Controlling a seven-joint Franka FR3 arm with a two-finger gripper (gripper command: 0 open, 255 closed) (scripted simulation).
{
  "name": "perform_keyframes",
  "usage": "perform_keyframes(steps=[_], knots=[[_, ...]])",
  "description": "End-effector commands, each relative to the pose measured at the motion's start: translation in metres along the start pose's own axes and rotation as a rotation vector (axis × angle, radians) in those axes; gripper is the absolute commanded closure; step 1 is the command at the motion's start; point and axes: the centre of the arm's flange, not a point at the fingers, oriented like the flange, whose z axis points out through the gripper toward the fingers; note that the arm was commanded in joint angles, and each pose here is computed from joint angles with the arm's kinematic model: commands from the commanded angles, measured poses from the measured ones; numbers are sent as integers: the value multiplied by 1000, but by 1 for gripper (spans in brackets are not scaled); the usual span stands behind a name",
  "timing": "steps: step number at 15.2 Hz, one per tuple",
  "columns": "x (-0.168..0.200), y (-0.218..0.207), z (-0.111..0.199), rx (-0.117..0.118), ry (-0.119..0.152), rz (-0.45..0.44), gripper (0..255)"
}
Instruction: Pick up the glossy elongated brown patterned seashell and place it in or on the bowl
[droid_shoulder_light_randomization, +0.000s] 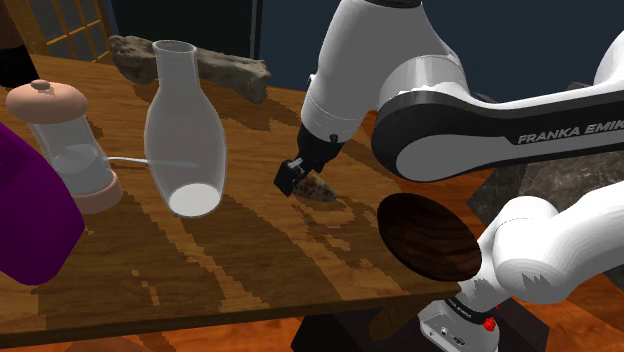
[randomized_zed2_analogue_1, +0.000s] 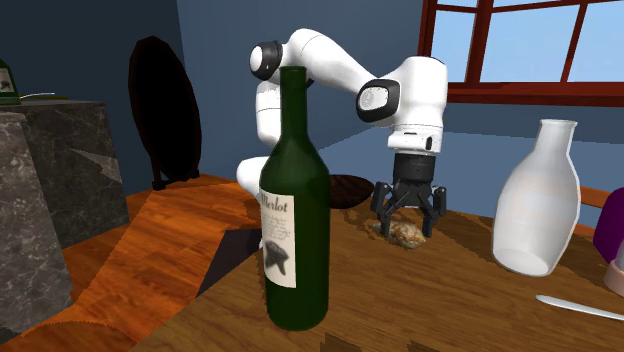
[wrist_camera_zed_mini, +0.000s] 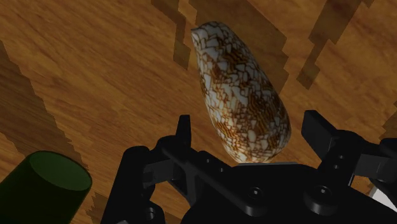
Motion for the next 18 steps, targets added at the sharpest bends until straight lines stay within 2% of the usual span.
perform_keyframes(steps=[1,10,18], knots=[[0,0,0,0,0,0,255],[0,0,0,0,0,0,255],[9,6,-41,0,0,0,255]])
